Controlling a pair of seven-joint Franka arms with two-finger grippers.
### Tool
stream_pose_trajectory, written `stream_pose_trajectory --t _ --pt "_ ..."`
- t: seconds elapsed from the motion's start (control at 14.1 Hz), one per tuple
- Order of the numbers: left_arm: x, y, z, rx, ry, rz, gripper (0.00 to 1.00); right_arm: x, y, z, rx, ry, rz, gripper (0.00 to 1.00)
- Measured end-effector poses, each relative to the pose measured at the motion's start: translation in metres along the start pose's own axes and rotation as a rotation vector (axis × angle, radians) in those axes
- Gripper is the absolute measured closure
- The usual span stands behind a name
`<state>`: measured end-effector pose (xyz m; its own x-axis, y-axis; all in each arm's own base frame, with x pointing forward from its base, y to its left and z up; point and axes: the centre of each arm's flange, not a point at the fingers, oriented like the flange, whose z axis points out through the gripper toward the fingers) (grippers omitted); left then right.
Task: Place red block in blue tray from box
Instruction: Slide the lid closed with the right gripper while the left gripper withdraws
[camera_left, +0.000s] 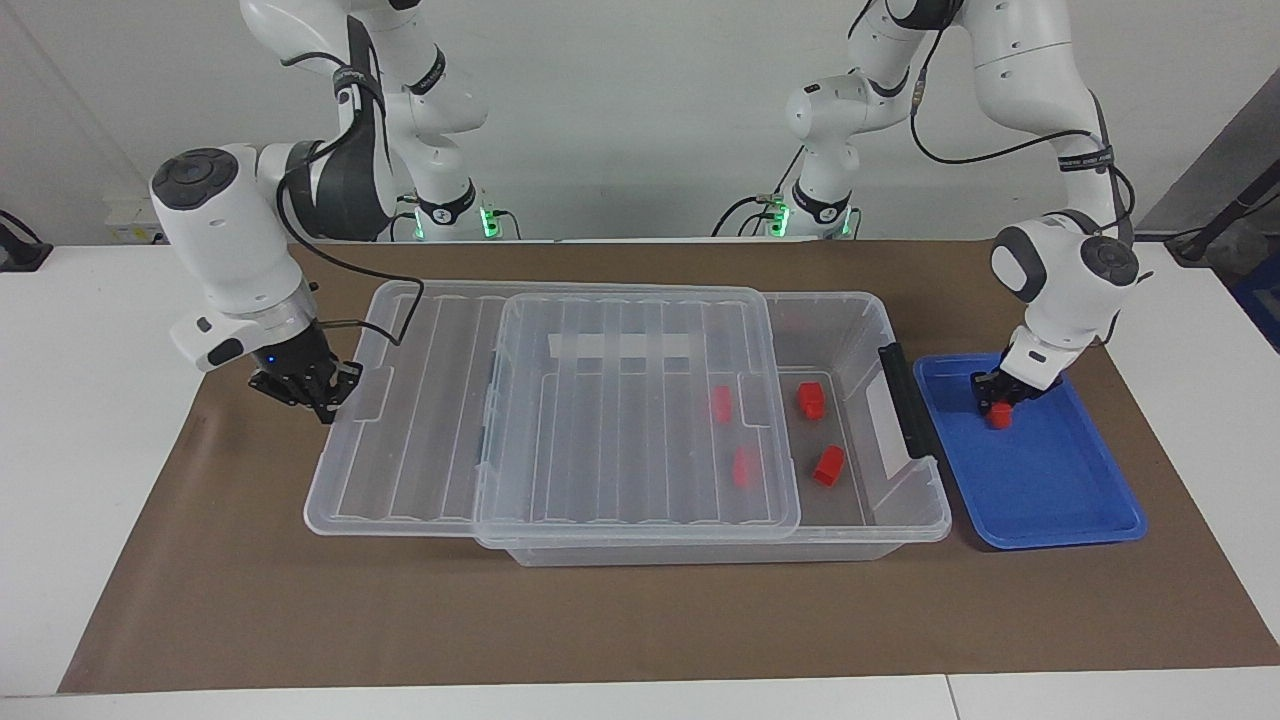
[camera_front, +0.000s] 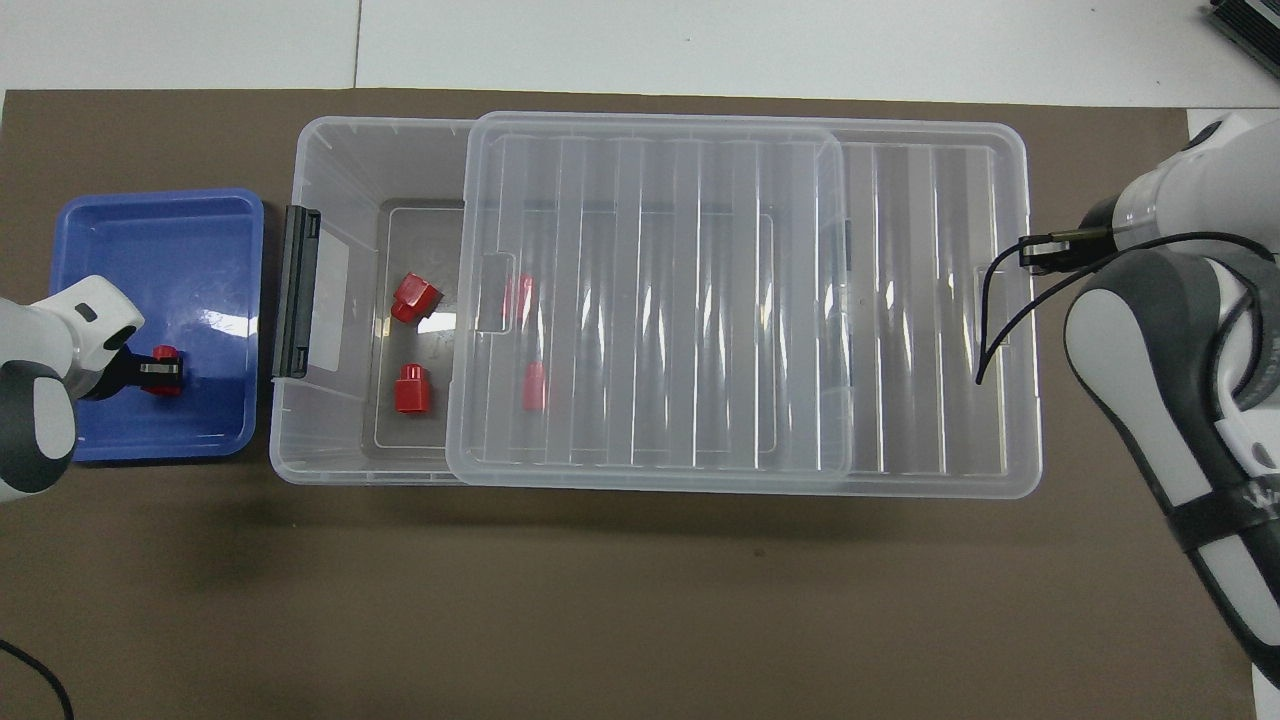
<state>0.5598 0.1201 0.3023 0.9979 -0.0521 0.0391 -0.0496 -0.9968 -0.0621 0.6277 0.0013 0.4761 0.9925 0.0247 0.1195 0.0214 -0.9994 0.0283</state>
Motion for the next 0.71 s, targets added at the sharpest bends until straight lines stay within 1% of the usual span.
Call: stream_pose_trajectory --t 0.07,0.14,0.21,0.28,0.36,0.43,0.5,0.71 --pt "0.0 0.0 0.0 0.0 0.0 0.001 0.66 0.0 -0.012 0.0 0.006 -0.002 -0.02 0.99" --pt "-0.001 0.001 0.002 -0.001 -0.003 0.005 0.59 -0.001 -0.026 0.0 0.012 -0.005 -0.041 0.99" --pt "-0.002 0.001 0.004 -0.002 -0.008 0.015 0.51 -0.002 -0.04 0.0 0.02 -0.011 -0.065 0.99" --pt "-0.002 0.0 0.004 -0.002 -0.008 0.026 0.38 -0.003 -0.053 0.0 0.026 -0.017 -0.085 0.99" --pt "-0.002 -0.001 0.005 -0.002 -0.009 0.034 0.28 -0.004 -0.064 0.0 0.031 -0.022 -0.103 0.99" --pt "-0.003 -0.002 0.005 -0.002 -0.01 0.04 0.13 -0.006 -0.073 0.0 0.035 -0.024 -0.118 0.99" --pt "-0.003 -0.002 0.005 -0.002 -0.011 0.043 0.01 -0.007 -0.082 0.0 0.04 -0.026 -0.132 0.99" --pt "0.0 0.0 0.002 -0.003 -0.01 0.049 0.0 -0.01 -0.106 -0.002 0.06 -0.026 -0.167 0.99"
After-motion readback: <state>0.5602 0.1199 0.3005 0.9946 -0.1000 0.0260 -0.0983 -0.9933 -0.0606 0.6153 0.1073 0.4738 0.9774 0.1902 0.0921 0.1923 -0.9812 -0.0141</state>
